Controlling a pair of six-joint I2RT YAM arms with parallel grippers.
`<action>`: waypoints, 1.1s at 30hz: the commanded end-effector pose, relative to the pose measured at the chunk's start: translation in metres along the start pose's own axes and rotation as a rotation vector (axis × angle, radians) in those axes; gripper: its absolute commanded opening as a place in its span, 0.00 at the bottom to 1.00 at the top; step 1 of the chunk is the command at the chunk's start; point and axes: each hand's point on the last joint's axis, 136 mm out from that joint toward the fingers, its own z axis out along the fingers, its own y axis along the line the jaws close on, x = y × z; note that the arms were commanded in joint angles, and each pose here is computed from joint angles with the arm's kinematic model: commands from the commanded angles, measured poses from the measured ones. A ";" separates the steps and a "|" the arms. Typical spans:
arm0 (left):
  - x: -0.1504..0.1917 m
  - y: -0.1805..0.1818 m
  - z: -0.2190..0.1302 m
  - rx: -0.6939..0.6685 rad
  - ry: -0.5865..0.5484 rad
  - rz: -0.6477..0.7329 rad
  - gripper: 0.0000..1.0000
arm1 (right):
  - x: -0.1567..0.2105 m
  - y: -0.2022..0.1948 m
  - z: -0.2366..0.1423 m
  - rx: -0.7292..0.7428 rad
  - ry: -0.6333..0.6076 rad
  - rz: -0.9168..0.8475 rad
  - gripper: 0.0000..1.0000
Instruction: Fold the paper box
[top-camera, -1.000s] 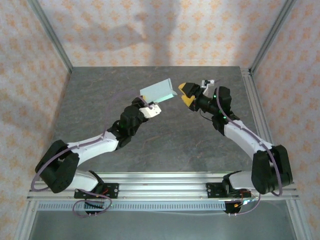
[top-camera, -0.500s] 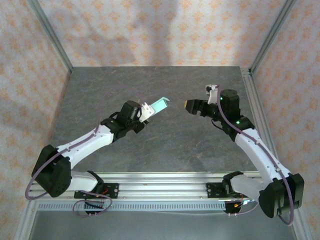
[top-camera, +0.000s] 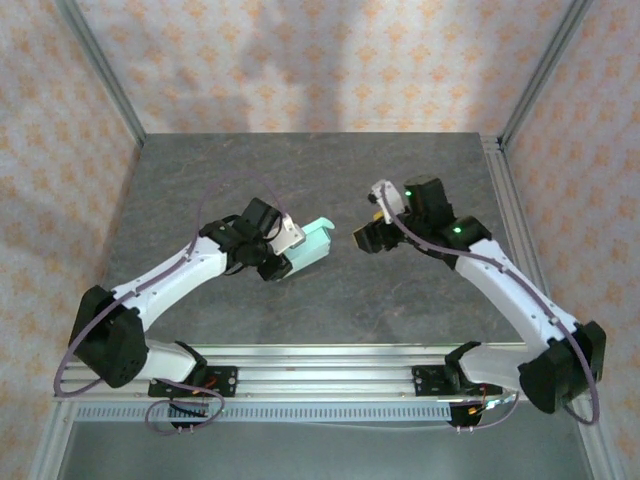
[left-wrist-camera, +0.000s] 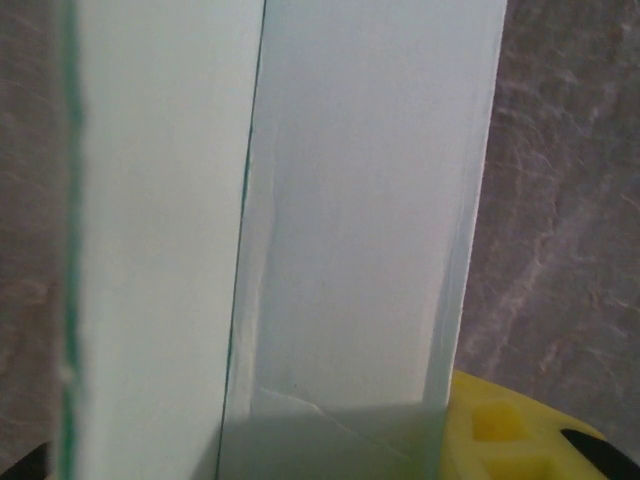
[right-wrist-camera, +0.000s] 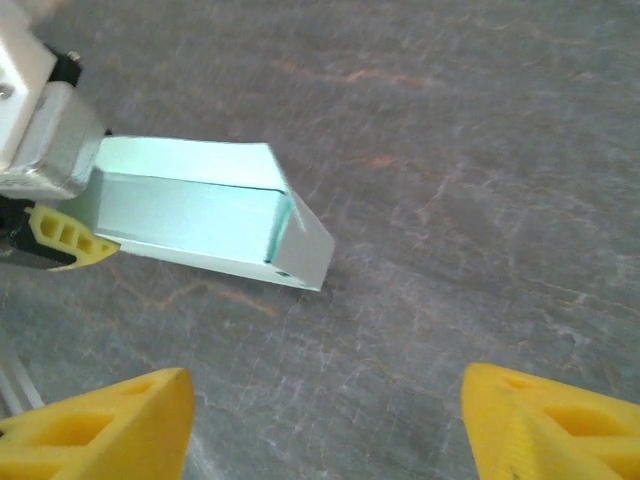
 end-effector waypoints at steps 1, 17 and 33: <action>0.010 -0.015 0.003 0.107 0.053 -0.023 0.28 | 0.004 0.007 0.013 -0.022 0.062 -0.121 0.66; 0.026 -0.013 0.023 0.124 0.136 -0.010 0.28 | 0.004 0.031 0.069 -0.292 0.196 -0.234 0.38; 0.029 -0.012 0.023 0.118 0.148 -0.007 0.28 | 0.002 0.031 0.103 -0.372 0.293 -0.239 0.13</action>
